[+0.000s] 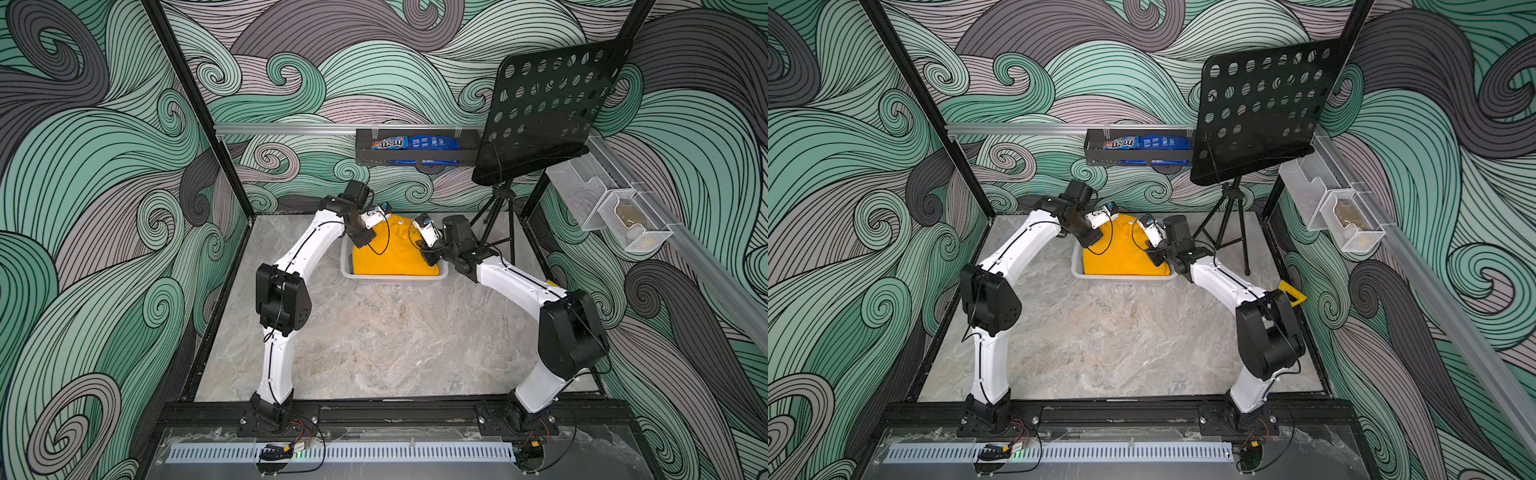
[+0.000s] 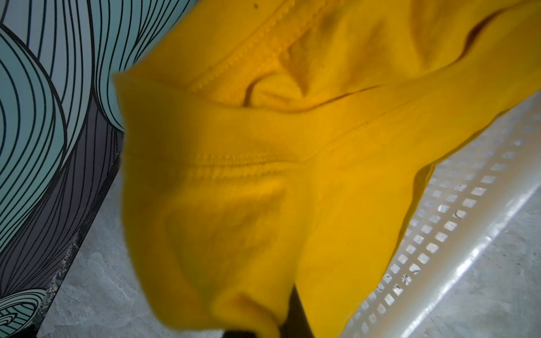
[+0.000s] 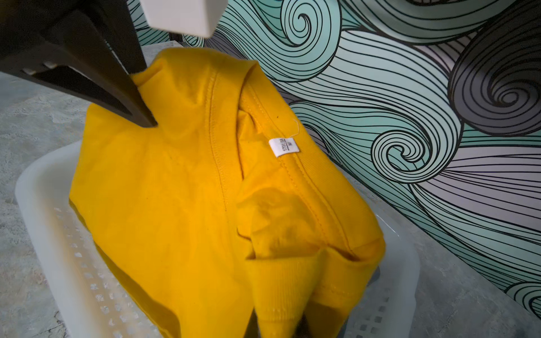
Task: Put the folded t-shirts into the basket
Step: Place the T-shirt in the bin.
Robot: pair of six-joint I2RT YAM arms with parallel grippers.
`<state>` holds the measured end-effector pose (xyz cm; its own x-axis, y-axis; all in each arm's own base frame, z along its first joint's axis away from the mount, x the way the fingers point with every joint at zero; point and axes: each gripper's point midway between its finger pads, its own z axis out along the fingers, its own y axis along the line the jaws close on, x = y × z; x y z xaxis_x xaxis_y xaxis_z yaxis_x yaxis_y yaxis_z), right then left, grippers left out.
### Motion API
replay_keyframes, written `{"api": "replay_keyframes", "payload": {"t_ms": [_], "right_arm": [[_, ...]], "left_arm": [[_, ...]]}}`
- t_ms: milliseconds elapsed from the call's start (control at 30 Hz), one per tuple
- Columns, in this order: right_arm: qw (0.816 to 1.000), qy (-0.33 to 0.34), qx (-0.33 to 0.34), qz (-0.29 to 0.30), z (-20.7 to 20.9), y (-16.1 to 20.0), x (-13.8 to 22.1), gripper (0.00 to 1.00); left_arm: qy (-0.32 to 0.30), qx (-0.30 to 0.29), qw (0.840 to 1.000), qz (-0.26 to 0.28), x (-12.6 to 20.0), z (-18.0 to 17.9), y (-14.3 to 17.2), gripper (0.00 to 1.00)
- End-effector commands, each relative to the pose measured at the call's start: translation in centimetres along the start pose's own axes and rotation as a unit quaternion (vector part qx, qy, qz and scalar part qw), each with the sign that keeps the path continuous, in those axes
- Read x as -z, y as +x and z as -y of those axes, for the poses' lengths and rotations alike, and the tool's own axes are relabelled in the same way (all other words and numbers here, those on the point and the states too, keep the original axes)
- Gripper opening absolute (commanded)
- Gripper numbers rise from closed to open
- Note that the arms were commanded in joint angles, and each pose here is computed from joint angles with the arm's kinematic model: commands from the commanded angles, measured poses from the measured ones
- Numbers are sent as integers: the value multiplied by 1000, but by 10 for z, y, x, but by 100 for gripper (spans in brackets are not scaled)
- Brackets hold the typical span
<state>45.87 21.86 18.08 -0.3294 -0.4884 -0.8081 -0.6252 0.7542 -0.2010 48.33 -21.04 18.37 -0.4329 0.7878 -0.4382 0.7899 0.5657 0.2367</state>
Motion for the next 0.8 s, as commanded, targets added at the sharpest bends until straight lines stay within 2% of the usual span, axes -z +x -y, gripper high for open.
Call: {"api": "replay_keyframes", "payload": {"t_ms": [0,267,400,467,533,600,700,767], "right_arm": [[1000,17,-5,4,13,-6,-5,1],[999,51,-7,-9,39,5,-20,14],[997,79,-5,-19,58,8,-35,24],[994,103,-7,-28,74,13,-45,31],[992,115,-15,-40,89,18,-55,39],[993,108,-18,-46,98,16,-58,47],[996,79,6,-37,94,6,-47,73],[998,65,22,-15,86,-4,-34,77]], "left_arm": [[-16,-4,1000,-10,-2,-14,2,0],[-46,2,999,-18,-22,-28,3,1],[-77,3,997,-24,-37,-41,4,12],[-101,5,994,-28,-48,-51,6,21],[-121,9,992,-38,-60,-59,10,33],[-145,16,988,-58,-66,-66,17,40],[-168,35,983,-72,-55,-73,23,47],[-172,41,982,-70,-43,-72,24,50]]}}
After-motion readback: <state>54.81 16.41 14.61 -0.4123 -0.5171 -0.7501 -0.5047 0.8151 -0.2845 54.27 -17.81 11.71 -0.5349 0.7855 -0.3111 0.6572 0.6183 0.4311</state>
